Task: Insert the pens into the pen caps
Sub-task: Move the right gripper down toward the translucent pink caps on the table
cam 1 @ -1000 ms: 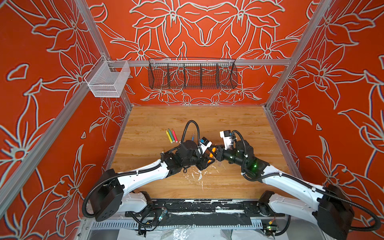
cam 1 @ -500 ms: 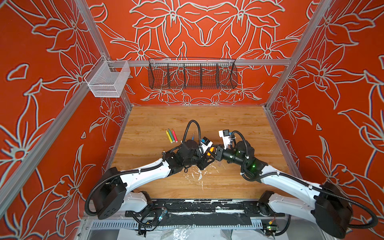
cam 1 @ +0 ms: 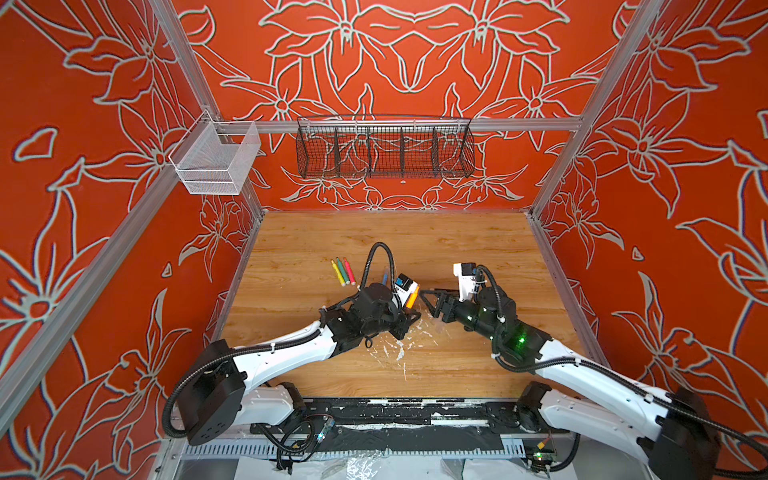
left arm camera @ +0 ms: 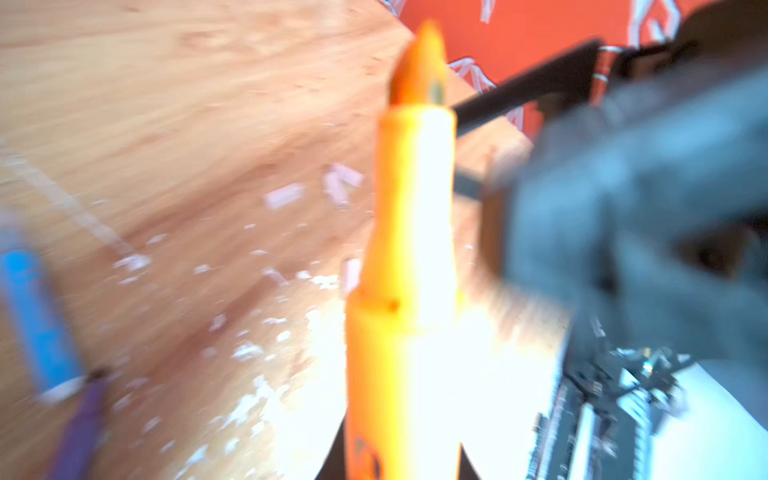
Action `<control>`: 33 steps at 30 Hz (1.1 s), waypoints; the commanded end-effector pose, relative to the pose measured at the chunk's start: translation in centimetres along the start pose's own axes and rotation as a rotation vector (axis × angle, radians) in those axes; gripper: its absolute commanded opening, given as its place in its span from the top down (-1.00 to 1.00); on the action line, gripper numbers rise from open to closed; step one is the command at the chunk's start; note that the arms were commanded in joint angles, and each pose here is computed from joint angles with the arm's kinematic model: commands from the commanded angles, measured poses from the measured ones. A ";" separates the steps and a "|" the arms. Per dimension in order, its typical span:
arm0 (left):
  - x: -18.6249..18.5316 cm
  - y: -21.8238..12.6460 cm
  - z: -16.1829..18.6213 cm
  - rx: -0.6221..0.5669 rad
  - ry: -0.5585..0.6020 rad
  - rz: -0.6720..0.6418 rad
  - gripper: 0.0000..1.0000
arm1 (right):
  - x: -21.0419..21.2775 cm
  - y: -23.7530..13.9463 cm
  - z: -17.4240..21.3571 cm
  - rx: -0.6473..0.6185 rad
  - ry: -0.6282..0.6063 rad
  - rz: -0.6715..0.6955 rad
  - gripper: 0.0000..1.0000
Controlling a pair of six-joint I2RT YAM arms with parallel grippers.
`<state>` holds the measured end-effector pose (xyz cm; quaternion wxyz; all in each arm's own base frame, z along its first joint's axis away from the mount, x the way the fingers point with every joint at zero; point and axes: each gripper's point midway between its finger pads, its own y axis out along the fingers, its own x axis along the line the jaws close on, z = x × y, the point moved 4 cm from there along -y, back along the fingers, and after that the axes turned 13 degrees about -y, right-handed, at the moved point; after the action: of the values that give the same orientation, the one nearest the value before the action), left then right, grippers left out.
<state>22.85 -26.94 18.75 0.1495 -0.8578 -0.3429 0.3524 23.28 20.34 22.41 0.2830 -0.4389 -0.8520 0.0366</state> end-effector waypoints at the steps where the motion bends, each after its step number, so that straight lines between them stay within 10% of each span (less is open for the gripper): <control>1: 1.5 -2.4 -2.5 -0.170 -0.051 -0.058 1.00 | -4.9 -0.8 1.1 0.041 0.010 0.336 -0.48; 11: 3.8 -5.0 -3.1 -0.291 -0.111 -0.098 1.00 | -9.3 0.2 1.5 0.316 -0.061 0.801 -0.51; 33: 3.7 -4.4 -2.9 -0.261 -0.114 -0.087 1.00 | -14.1 4.9 5.9 0.556 0.135 0.748 -0.25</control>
<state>24.25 -21.00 20.28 0.0487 -0.8299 -0.4353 0.3455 29.72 13.36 10.26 0.3894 -0.6365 -0.5724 0.3400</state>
